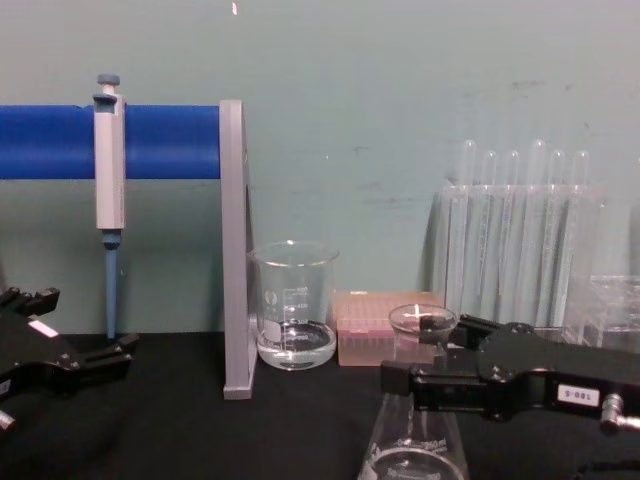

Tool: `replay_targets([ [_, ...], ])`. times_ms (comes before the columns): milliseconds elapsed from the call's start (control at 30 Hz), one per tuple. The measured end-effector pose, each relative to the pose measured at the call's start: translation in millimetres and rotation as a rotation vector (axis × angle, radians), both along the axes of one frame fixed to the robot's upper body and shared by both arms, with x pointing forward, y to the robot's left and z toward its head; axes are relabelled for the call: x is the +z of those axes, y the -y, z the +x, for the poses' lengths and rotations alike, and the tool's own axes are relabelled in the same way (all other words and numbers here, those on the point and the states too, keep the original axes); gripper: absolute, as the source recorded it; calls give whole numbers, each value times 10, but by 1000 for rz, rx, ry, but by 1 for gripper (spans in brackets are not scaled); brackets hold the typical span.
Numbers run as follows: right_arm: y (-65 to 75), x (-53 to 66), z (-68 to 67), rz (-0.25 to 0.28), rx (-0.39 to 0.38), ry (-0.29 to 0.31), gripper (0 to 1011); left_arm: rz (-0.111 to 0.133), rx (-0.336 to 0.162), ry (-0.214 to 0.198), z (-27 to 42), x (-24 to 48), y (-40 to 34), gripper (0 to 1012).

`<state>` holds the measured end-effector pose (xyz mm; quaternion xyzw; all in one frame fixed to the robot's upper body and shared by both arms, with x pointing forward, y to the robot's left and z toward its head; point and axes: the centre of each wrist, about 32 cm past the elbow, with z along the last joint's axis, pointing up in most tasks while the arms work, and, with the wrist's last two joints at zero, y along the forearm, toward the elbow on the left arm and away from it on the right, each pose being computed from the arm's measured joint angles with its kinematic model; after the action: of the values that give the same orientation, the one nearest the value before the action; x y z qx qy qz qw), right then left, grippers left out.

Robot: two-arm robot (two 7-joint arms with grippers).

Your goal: Grasp the erlenmeyer flask with one hand, shake it three times, then place it back.

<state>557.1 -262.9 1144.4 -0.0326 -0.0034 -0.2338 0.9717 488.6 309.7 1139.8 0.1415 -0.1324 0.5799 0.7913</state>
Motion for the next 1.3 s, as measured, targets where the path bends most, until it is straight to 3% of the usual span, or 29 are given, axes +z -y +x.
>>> replay_targets([
  [967, 6, 0, -4, 1, -1, 1, 1000, 0, 0, 0, 0, 0, 0, 1001],
  [1167, 6, 0, -4, 1, -1, 1, 905, 0, 0, 0, 0, 0, 0, 1001],
  [1300, 6, 1, -4, 1, -1, 1, 775, 0, 0, 0, 0, 0, 0, 1001],
])
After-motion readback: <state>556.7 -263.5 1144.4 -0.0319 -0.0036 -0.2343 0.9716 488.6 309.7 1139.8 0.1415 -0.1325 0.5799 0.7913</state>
